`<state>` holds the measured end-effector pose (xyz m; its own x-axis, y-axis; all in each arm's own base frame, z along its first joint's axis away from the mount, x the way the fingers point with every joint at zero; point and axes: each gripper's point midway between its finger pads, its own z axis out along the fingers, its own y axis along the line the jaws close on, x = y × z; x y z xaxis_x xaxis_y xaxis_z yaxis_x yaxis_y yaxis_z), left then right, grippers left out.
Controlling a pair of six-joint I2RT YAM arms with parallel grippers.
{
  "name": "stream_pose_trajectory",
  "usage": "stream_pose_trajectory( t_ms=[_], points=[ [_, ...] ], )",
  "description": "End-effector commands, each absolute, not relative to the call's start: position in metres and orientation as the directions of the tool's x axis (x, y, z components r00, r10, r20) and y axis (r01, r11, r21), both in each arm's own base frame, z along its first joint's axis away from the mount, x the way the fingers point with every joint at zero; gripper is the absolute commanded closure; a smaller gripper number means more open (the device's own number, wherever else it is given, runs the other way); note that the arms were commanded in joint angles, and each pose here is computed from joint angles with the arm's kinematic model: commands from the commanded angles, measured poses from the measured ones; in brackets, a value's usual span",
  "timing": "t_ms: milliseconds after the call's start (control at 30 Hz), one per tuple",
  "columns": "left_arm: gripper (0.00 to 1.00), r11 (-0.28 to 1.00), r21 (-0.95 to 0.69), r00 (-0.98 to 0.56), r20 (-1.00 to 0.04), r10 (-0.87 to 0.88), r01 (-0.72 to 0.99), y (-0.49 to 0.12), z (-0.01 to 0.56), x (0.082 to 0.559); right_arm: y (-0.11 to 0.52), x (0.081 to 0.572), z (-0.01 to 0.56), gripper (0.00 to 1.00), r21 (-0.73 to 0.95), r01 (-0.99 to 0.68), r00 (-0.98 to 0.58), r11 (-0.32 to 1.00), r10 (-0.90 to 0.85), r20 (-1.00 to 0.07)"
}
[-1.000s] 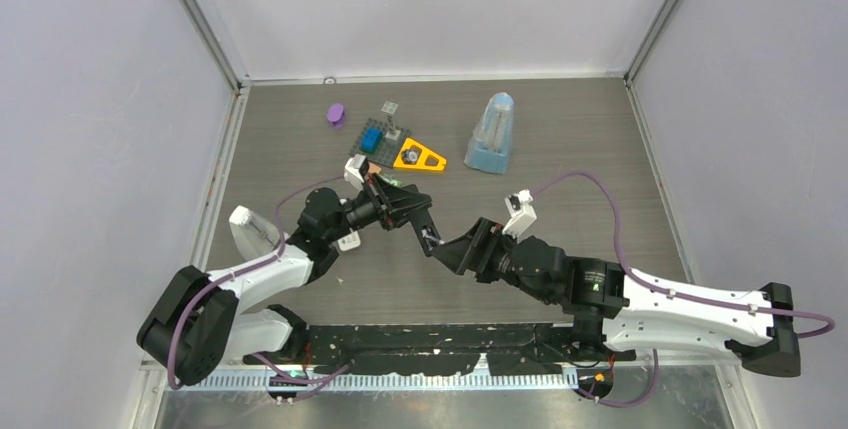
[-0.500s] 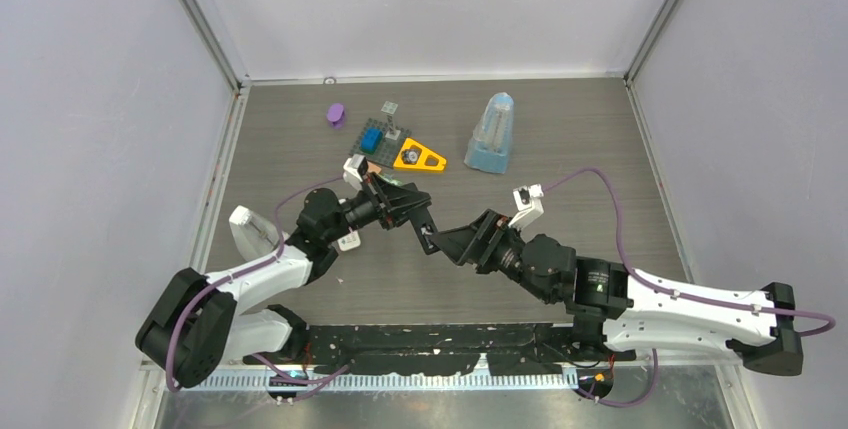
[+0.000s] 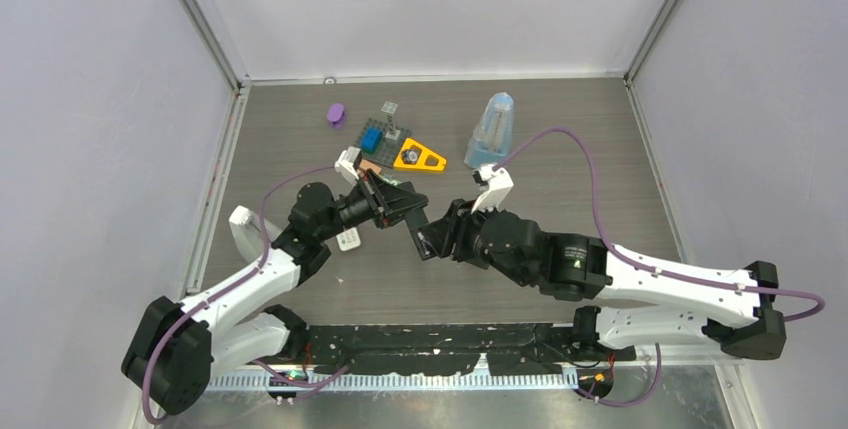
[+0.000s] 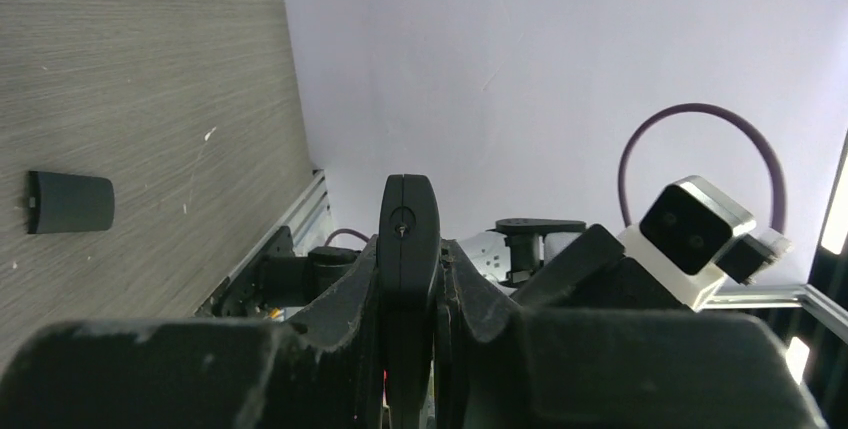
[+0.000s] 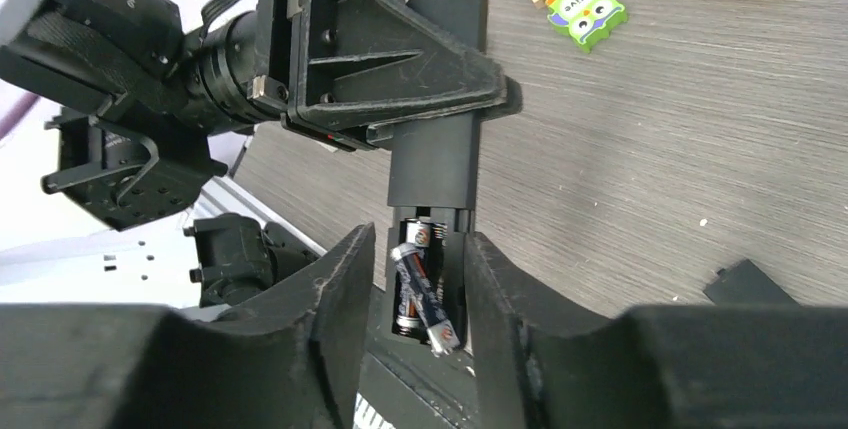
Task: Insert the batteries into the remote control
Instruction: Load the battery into the remote control.
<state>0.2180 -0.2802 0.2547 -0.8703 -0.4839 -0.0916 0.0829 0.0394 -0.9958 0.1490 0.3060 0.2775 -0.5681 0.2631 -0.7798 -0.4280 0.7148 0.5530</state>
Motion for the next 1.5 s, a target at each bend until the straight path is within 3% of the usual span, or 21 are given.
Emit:
stream_pose_trajectory(
  t_ms=[0,200,433,567,733,900,1300,1467],
  points=[
    [1.00,0.086,-0.985,-0.849,-0.171,-0.501,0.149,-0.277,0.265,0.222,0.314,0.145,0.281,0.60,0.458,-0.488,-0.566,0.743,0.131,-0.814],
    [1.00,0.095,-0.986,-0.845,-0.166,-0.508,0.136,-0.277,0.261,0.225,0.318,0.139,0.280,0.71,0.481,-0.477,-0.605,0.735,0.122,-0.786],
    [1.00,0.071,-0.991,-0.849,-0.137,-0.510,0.117,-0.279,0.261,0.226,0.319,0.133,0.271,0.62,0.492,-0.453,-0.648,0.743,0.105,-0.754],
    [1.00,0.055,-0.993,-0.854,-0.118,-0.507,0.105,-0.279,0.260,0.226,0.324,0.131,0.263,0.64,0.479,-0.459,-0.662,0.749,0.072,-0.746],
    [1.00,0.051,-0.993,-0.855,-0.114,-0.505,0.103,-0.280,0.259,0.225,0.324,0.132,0.259,0.79,0.486,-0.424,-0.679,0.764,0.087,-0.729],
    [1.00,0.056,-0.994,-0.854,-0.112,-0.508,0.097,-0.279,0.257,0.226,0.318,0.136,0.267,0.83,0.516,-0.382,-0.677,0.767,0.147,-0.721],
    [1.00,0.049,-0.994,-0.859,-0.105,-0.501,0.093,-0.279,0.256,0.223,0.312,0.145,0.276,0.60,0.500,-0.351,-0.659,0.792,0.170,-0.732],
    [1.00,0.040,-0.995,-0.859,-0.094,-0.503,0.086,-0.279,0.256,0.223,0.312,0.145,0.279,0.59,0.506,-0.352,-0.658,0.788,0.177,-0.732]
  ],
)
